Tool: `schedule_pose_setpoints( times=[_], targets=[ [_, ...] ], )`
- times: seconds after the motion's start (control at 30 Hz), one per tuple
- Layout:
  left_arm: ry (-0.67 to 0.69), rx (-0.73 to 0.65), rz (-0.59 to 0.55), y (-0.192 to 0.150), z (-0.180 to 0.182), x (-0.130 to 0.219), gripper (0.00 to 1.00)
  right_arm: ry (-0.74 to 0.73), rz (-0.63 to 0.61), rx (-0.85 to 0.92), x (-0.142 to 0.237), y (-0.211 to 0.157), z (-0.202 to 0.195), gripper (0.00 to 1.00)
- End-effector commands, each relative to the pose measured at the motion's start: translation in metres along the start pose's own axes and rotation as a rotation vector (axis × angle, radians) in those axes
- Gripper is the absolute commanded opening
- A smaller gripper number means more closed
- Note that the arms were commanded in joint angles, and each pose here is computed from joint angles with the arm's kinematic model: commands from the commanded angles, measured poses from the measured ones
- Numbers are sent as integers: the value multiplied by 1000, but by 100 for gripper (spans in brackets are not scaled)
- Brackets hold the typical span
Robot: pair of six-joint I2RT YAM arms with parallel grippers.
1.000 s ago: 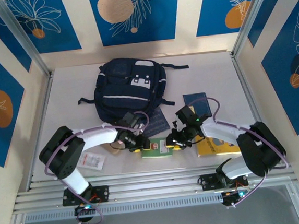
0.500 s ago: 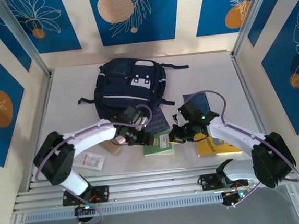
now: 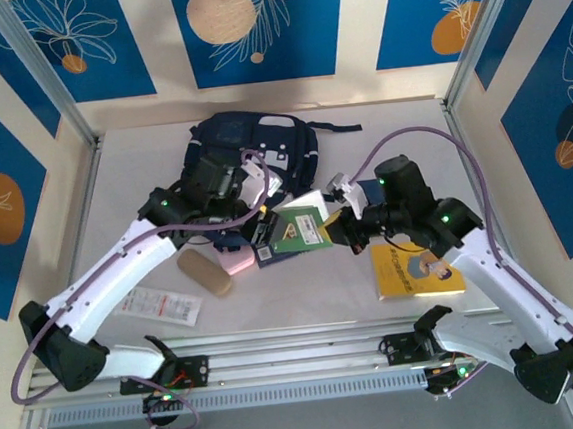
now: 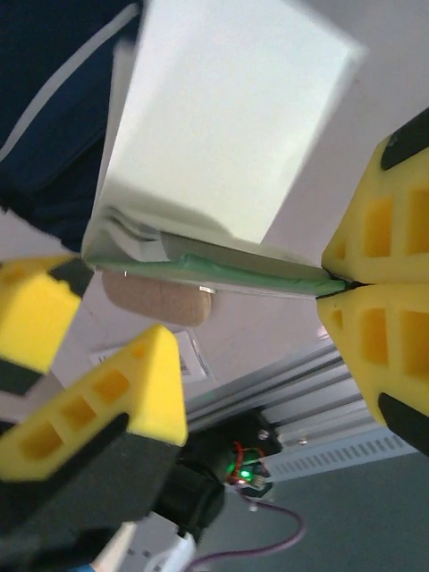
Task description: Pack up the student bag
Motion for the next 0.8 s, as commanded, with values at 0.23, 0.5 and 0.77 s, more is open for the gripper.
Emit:
schedule_pose_setpoints(
  times=[0.23, 0.5, 0.77],
  targets=[
    [54, -145, -75, -8, -3, 22, 70, 85, 0, 341, 21, -8, 34, 0],
    [136, 176, -206, -20, 12, 49, 82, 14, -154, 130, 34, -4, 13, 0],
    [-178, 475, -351, -20, 15, 24, 90, 158, -305, -14, 43, 1, 11, 0]
  ],
)
Point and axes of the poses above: each hand's point on the last joint's axis, 136 mm out from that joint toward the fingers, its own x axis back along the fingers, its own z axis along the line the jaws close on, y = z × x, the point moved 7 cm from there along x, back along the fingers, and after that the axes turned 7 degrees about -x, right-handed, at the moved point
